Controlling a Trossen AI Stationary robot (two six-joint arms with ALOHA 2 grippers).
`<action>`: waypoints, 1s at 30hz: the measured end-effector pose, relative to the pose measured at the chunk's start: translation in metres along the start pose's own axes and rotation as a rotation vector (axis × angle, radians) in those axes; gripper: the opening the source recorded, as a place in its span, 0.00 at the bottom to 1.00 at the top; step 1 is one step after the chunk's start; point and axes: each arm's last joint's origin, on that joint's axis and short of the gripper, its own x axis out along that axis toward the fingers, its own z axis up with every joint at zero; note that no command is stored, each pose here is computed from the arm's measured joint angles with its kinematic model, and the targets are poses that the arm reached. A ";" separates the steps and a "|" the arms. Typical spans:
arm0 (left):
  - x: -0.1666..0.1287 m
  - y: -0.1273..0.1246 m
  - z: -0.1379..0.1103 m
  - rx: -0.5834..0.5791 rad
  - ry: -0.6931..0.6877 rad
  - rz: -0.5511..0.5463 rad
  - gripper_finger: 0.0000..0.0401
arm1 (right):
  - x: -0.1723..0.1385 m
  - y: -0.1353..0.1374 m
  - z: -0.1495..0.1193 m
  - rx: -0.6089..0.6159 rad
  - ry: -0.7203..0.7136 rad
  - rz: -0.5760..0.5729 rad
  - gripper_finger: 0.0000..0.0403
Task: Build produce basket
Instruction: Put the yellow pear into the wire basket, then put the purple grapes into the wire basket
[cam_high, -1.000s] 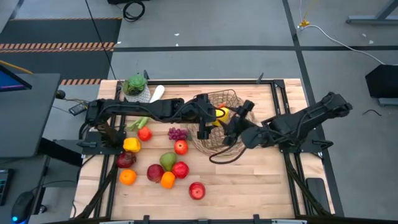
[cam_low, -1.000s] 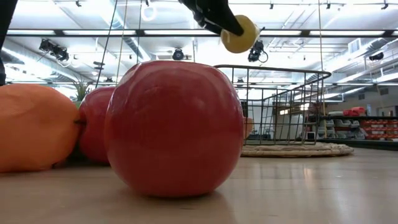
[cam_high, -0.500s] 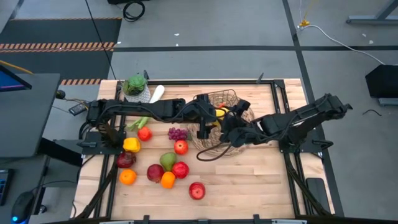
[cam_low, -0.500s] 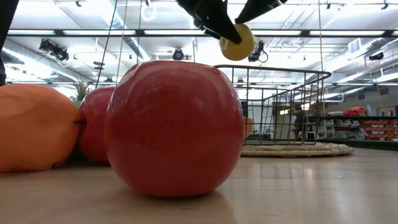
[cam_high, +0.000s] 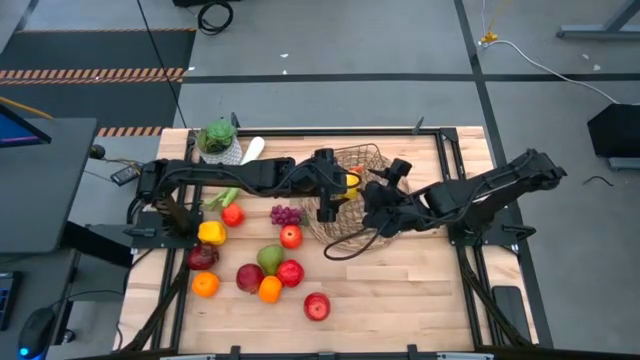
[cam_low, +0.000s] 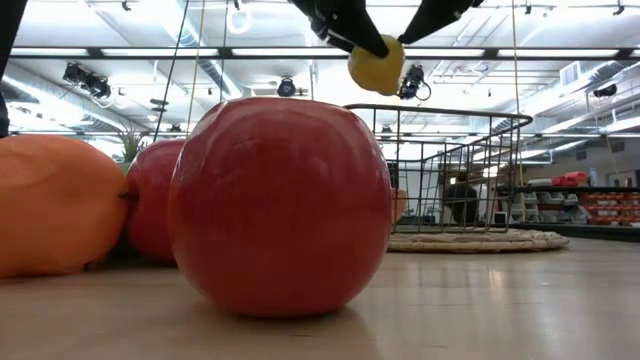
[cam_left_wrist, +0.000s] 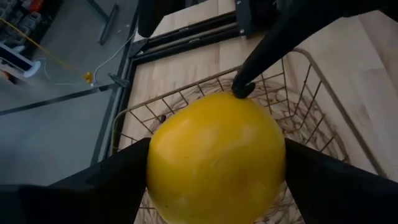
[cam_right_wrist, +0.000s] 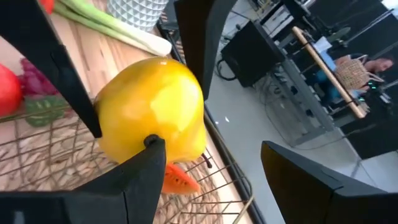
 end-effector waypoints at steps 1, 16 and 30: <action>0.000 0.000 0.000 -0.013 0.000 -0.001 0.85 | -0.002 -0.001 0.000 0.002 -0.004 0.005 0.67; 0.000 0.000 -0.004 0.047 0.037 -0.005 0.92 | -0.010 -0.003 0.009 0.053 -0.081 0.044 0.67; 0.001 0.000 -0.005 0.026 0.048 -0.006 0.99 | 0.016 0.010 0.016 -0.030 -0.061 0.057 0.67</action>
